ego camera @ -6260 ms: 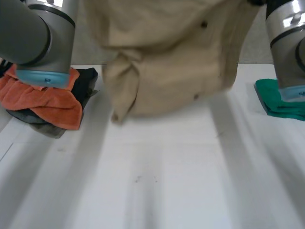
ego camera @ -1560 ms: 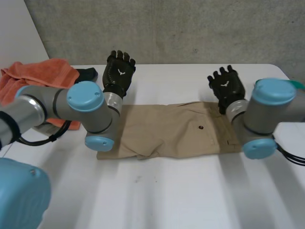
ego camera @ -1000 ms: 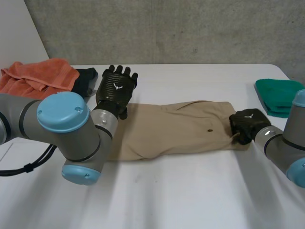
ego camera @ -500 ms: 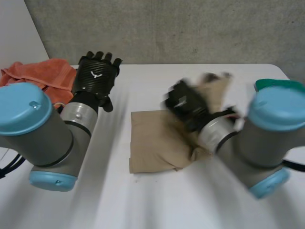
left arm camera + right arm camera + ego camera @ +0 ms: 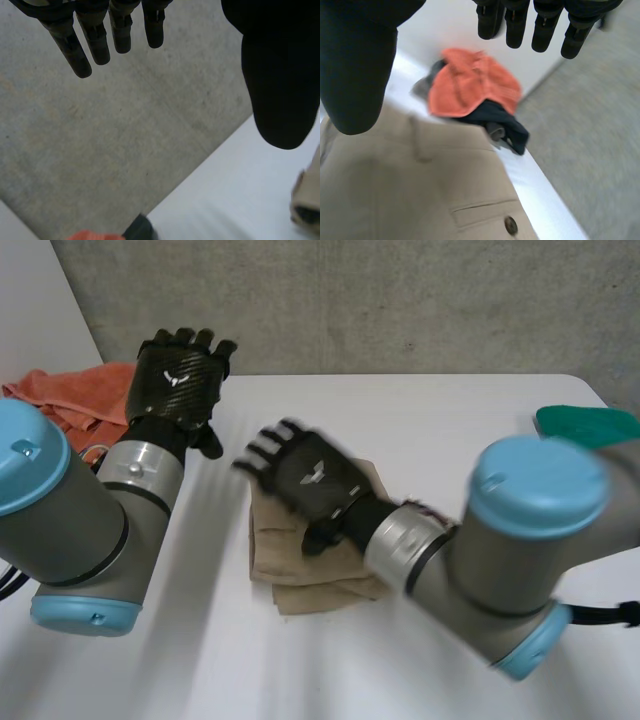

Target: Fold the laundry.

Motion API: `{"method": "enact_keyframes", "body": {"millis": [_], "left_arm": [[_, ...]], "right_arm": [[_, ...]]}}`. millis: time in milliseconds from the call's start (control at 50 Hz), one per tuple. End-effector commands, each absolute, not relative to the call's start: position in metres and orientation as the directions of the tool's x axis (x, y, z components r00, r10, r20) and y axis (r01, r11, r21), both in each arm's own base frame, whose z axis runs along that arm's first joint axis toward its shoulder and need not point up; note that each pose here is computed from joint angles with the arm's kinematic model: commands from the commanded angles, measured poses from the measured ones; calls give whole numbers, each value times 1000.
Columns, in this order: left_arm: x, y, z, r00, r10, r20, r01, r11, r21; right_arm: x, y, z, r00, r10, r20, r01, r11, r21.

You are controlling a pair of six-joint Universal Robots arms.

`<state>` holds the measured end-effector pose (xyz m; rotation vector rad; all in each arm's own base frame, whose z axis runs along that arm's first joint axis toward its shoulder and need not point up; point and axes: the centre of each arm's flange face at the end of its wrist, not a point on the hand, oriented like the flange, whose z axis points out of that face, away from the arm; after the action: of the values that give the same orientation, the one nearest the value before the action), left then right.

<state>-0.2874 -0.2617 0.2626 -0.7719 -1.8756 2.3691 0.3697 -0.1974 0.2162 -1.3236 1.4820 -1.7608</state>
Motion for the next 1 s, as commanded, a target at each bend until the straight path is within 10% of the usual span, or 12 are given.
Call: {"method": "enact_keyframes", "body": {"millis": [20,180,340,540,780,1000], "left_arm": [[-314,-242,280,-869,422,-260,163,-251,-954],[-358,-238,222,-810,557,-183,228,11,-974],[-349,-246,155,-860,454,-235,373,244,-895],[-339,-239,122,-839,471,-273,450,317,-835],[-337,-253,223,-877,436,-203,283,127,-951],[-354,-240,301,-589,798,-131,121,-73,-990]], "right_arm": [[307,-258,249,-667,-745,-28,-67,98,-993],[296,-300,223,-734,-674,-85,-132,264,-956],[309,-312,167,-691,-718,-81,-255,347,-903],[308,-315,123,-664,-731,161,-479,250,-841],[305,-297,195,-684,-647,337,-428,-19,-904],[301,-205,161,-617,-710,340,-410,-78,-909]]}}
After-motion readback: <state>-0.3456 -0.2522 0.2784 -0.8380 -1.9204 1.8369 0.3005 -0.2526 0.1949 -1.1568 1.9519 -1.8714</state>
